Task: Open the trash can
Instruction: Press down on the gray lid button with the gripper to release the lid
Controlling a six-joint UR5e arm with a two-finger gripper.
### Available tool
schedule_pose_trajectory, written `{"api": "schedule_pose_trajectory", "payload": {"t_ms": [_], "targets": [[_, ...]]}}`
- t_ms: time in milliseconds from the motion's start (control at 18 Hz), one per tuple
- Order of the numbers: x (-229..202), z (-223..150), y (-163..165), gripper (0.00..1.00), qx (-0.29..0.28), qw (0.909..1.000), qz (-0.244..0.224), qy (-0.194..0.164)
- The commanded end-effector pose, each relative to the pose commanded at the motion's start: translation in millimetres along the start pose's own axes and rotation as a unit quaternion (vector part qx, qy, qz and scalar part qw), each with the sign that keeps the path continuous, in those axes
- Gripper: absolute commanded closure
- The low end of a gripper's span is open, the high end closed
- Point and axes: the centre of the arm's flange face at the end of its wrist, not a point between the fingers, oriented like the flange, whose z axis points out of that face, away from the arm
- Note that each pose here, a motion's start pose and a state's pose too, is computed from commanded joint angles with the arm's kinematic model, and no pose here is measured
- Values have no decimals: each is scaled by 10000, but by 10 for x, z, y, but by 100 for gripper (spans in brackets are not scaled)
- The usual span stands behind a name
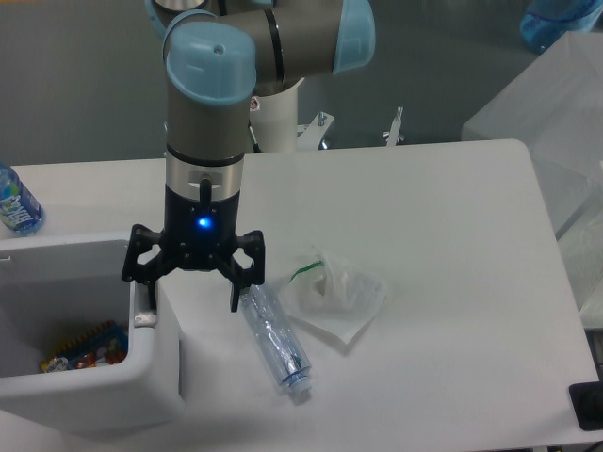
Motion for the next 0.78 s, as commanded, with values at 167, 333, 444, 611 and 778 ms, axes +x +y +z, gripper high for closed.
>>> {"api": "schedule_pose_trajectory", "payload": {"t_ms": [167, 333, 444, 611, 778], "targets": [[-37, -236, -206, 0, 296, 9991, 303, -74], [-371, -388, -256, 0, 379, 9972, 594, -255], [-566, -496, -249, 0, 393, 9965, 544, -499], [-833, -503, -179, 0, 111, 9895, 905, -1126], [-1010, -441, -80, 0, -367, 9803, 1367, -1379]]}}
